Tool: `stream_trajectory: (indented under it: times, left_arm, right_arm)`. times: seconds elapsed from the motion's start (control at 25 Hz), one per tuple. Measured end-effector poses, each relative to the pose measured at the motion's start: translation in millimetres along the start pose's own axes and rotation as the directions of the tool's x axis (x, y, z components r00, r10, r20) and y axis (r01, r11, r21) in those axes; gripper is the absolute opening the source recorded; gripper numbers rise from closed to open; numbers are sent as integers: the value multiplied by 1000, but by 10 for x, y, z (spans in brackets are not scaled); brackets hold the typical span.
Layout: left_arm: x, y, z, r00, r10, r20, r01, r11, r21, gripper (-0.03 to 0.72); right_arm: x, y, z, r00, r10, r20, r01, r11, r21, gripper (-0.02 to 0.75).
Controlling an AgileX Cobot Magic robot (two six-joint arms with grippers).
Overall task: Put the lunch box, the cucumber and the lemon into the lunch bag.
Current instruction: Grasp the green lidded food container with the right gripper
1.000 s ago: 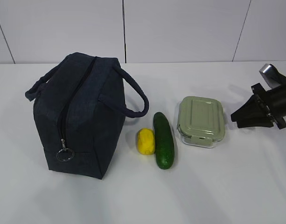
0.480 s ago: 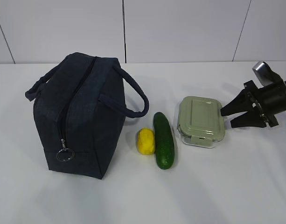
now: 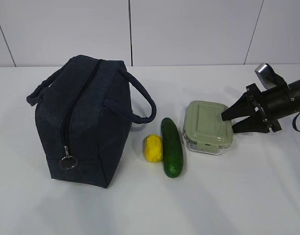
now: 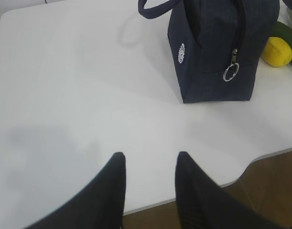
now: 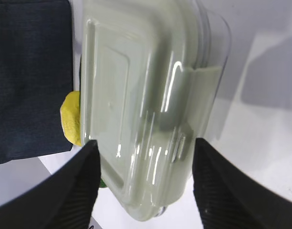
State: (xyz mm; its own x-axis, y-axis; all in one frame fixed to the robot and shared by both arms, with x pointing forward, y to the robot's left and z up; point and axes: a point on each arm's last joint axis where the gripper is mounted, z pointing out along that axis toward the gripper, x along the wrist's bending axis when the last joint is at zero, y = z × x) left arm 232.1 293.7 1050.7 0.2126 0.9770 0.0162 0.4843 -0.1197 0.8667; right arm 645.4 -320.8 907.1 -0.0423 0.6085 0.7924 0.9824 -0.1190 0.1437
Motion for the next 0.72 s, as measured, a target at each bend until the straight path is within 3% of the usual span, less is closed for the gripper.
stream_trajectory:
  times: [0.72]
  left_arm:
    - [-3, 0, 0, 1000, -2, 3, 2, 1000, 0, 239]
  right_arm:
    - [-86, 0, 108, 999, 29, -25, -29, 1000, 3, 463]
